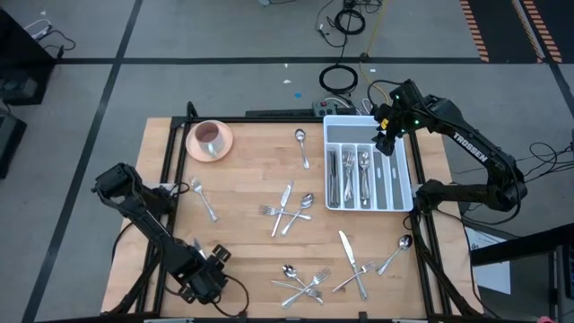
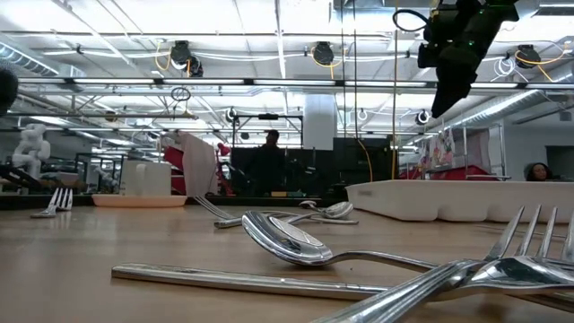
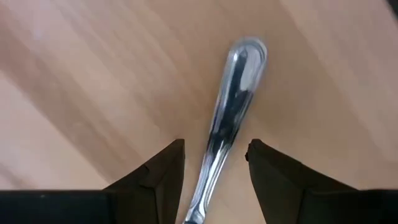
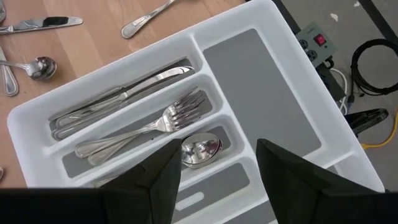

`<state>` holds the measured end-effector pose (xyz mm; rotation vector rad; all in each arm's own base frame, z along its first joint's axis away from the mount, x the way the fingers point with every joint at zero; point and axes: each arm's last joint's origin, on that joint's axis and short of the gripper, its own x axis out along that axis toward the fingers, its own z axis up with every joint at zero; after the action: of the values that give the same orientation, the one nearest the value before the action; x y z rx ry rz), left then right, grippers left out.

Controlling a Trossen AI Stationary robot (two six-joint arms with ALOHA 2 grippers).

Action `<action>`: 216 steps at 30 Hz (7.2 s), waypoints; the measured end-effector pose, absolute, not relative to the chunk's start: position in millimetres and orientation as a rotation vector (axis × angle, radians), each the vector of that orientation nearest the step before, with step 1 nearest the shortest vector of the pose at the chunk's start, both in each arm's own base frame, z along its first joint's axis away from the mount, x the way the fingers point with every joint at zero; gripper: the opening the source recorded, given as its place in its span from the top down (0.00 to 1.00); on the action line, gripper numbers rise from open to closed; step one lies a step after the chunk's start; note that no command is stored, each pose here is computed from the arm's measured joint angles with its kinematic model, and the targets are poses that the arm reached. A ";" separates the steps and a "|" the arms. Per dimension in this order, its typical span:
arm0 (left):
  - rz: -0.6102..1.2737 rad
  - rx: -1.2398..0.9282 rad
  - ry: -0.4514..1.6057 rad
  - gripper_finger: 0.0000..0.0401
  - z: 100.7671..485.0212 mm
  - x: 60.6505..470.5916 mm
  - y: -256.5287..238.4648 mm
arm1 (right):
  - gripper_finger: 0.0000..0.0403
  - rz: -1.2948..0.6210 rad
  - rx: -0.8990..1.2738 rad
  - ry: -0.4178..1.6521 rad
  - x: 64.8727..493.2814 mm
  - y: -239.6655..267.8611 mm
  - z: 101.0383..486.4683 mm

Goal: Sort silverware
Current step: Put the silver knife into the white cutlery tray

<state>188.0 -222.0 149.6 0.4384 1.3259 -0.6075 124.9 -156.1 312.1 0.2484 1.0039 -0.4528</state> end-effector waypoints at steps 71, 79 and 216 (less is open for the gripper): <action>0.453 -0.783 1.379 0.61 183.0 303.1 -88.7 | 0.46 -0.364 0.173 0.969 126.9 -156.0 314.0; 0.434 -0.681 1.420 0.52 171.3 286.3 -111.9 | 0.46 -0.337 0.154 0.920 129.6 -157.6 316.1; 0.624 -0.227 0.900 0.94 346.5 81.6 -15.6 | 1.00 0.248 -0.258 1.057 506.9 56.8 148.4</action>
<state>81.6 -15.6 346.5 -0.2265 0.9004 0.6242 506.9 56.8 148.4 -0.2578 1.0574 0.2480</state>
